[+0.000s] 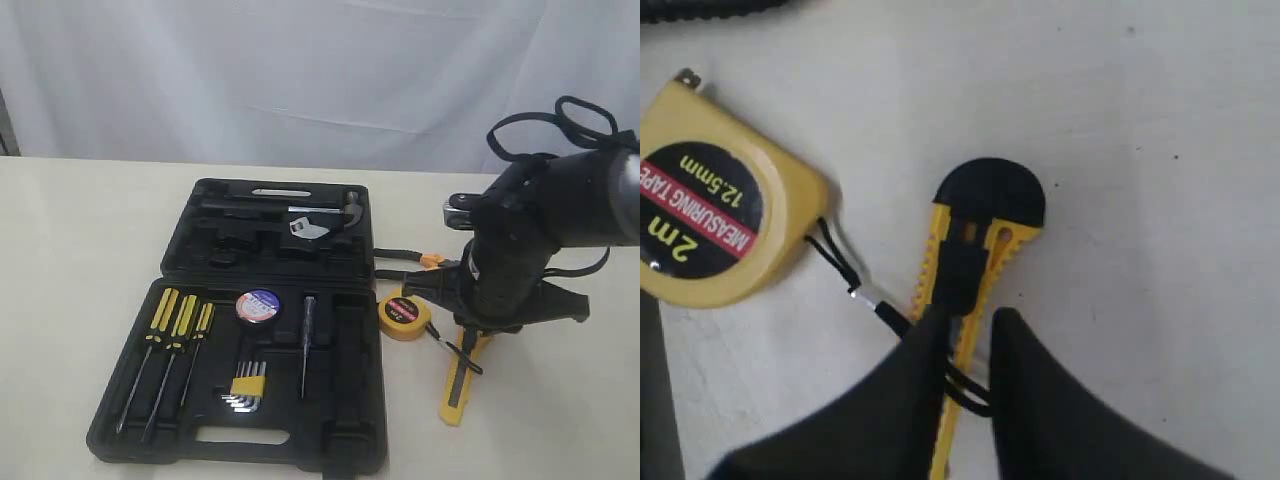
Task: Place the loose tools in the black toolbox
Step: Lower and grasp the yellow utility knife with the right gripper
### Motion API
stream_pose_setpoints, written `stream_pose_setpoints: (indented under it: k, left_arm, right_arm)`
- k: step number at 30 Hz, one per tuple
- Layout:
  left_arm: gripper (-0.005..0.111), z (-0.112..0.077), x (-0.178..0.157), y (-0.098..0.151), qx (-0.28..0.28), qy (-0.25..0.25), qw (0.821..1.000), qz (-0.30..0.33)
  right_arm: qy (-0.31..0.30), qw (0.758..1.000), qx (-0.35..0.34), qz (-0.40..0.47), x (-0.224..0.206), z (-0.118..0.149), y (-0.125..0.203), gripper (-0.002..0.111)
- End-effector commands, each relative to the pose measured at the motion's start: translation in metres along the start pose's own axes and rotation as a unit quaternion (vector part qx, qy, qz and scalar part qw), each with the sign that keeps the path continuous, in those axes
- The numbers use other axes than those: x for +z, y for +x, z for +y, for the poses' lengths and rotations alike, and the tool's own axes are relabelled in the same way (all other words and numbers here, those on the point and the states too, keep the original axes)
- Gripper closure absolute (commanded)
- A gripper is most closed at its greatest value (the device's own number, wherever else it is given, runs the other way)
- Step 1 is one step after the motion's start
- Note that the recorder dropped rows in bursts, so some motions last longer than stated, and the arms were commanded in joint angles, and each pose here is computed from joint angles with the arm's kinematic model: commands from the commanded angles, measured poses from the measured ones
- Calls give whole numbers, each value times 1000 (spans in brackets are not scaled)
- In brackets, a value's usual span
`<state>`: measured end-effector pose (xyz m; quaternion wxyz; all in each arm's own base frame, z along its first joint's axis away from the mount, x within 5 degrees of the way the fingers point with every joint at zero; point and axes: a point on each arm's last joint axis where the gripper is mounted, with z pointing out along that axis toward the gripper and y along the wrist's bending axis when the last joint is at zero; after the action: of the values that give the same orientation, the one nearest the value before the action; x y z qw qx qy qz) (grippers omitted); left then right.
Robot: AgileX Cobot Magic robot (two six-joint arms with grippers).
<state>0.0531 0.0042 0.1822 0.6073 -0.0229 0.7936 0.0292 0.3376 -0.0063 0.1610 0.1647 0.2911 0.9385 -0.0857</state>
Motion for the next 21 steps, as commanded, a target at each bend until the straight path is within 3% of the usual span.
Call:
stream_pose_setpoints:
  k: [1,3,4,10,21]
  left_arm:
    - [107,-1,0,0,-5,4,1000,-4]
    - [107,-1,0,0,-5,4,1000,-4]
    - [107,-1,0,0,-5,4,1000,-4]
    - [107,-1,0,0,-5,4,1000,-4]
    - [107,-1,0,0,-5,4,1000,-4]
  right_arm:
    - [-3,1000,30,-2,1,-1,-1,54]
    - [-3,999,35,-3,1,-1,-1,39]
    - [-4,999,36,-5,1,-1,-2,36]
    - [6,998,51,-29,1,-3,-6,42]
    - [13,998,54,-24,19,1,-3,42]
